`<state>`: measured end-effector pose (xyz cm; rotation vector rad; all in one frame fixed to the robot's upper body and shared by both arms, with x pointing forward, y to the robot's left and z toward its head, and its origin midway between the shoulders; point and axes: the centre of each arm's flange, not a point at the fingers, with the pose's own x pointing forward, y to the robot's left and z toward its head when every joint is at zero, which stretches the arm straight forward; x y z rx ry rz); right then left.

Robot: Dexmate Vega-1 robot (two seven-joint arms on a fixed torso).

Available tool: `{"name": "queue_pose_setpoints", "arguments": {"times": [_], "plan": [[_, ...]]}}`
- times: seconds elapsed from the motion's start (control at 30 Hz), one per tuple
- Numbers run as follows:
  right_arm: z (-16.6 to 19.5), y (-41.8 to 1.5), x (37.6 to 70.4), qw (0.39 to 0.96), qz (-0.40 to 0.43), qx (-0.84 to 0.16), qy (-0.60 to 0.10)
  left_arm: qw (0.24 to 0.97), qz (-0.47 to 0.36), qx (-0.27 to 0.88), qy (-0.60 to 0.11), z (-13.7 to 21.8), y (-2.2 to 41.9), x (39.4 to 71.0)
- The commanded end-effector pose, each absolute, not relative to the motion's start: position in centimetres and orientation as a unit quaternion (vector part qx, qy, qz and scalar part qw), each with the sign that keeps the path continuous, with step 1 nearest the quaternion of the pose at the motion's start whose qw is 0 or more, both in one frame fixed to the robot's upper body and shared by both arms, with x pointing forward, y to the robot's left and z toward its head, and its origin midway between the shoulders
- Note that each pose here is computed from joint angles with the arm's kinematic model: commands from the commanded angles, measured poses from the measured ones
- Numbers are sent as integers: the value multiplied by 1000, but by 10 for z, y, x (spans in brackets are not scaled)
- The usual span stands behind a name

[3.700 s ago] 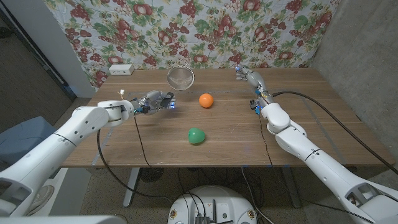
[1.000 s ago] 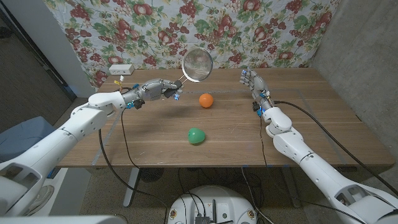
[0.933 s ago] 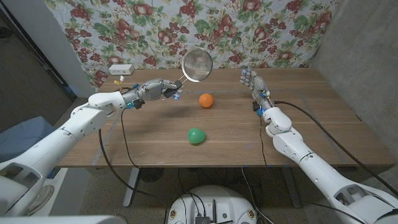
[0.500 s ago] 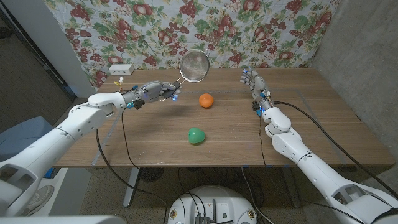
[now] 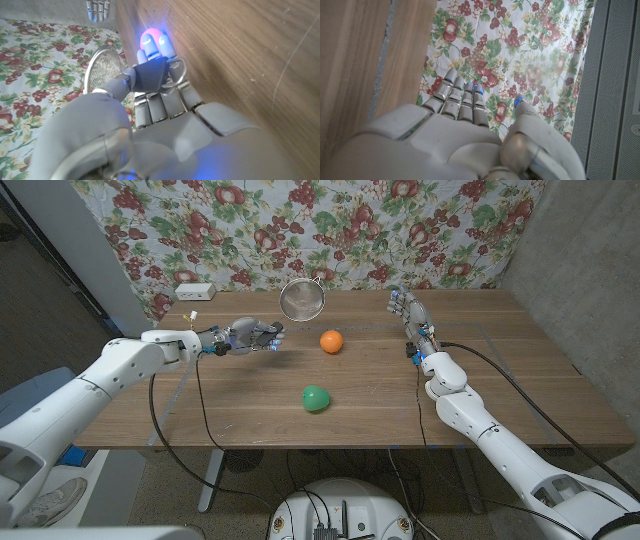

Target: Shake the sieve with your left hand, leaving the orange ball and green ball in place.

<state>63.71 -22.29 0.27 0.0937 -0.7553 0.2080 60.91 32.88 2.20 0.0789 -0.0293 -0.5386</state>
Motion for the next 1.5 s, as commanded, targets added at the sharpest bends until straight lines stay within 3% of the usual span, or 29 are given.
{"name": "queue_pose_setpoints", "arguments": {"times": [0.03, 0.47, 1.17, 1.5], "plan": [[3, -222, 639, 923, 98, 46, -369, 970, -235, 27, 62, 18, 333, 604], [1, -223, 639, 923, 98, 47, -368, 968, -245, 27, 50, 20, 330, 606], [0, -225, 640, 924, 96, 48, -368, 923, -321, 107, -184, 43, 317, 612], [2, -225, 643, 924, 95, 49, -367, 913, -332, 120, -205, 49, 316, 615]]}}
